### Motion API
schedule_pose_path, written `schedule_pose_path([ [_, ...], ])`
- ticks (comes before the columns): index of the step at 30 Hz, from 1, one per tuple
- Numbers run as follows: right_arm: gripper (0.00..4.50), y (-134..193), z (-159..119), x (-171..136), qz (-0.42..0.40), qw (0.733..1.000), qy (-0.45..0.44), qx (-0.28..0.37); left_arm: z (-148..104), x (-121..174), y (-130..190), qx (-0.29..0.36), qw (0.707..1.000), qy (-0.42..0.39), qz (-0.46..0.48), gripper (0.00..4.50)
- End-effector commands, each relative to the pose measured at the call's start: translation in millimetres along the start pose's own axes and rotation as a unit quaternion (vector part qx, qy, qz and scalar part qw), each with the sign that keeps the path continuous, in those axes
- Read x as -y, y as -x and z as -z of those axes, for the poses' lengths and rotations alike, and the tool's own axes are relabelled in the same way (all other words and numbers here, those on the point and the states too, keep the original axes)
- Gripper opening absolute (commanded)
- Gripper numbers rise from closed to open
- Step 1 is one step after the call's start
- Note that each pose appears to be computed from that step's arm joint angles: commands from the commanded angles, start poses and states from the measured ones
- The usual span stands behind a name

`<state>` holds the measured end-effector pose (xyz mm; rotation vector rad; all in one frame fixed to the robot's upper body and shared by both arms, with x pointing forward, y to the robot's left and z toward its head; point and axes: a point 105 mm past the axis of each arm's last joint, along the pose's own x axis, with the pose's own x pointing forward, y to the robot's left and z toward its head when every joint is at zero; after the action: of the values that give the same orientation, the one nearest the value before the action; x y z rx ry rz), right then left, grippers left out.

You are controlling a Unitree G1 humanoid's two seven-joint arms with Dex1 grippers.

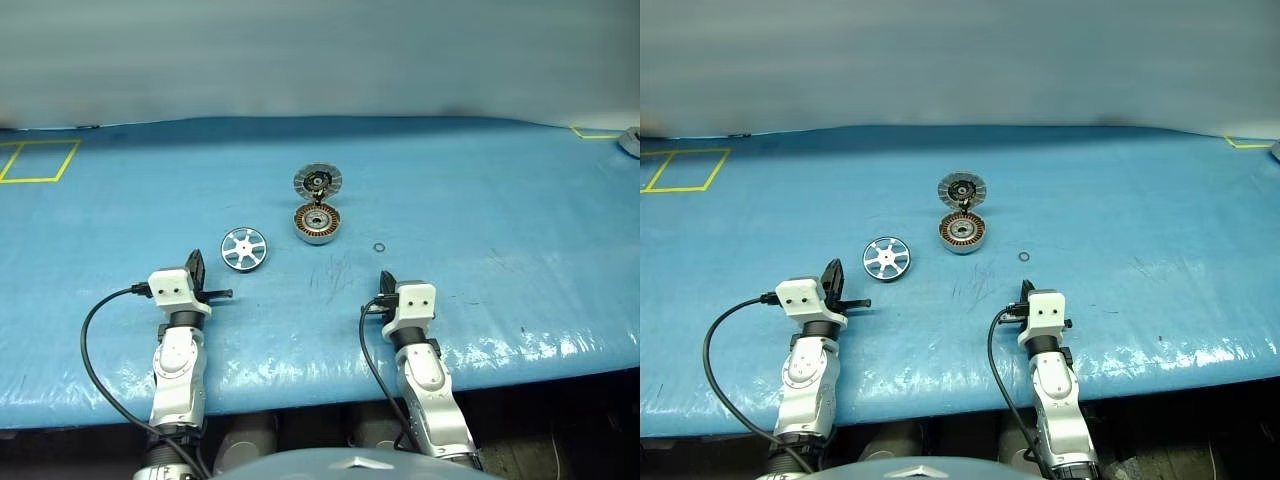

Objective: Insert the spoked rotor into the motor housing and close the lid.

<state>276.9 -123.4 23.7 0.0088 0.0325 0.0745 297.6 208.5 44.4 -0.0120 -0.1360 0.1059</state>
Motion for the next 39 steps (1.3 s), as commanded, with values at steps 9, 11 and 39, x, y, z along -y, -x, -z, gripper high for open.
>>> schedule_pose_path([
  [9,0.03,-2,-12,-1,-0.001,1.0,0.001,0.026,-5,2,-1,0.014,1.0,-0.003,0.002,0.0],
  [11,0.03,-2,-12,-1,-0.001,1.0,0.001,0.027,-5,2,-1,0.014,1.0,-0.002,0.002,0.0],
  [39,0.67,11,-83,-13,-0.214,0.977,0.003,0.002,-53,24,-4,-0.066,0.961,-0.035,0.267,0.61],
])
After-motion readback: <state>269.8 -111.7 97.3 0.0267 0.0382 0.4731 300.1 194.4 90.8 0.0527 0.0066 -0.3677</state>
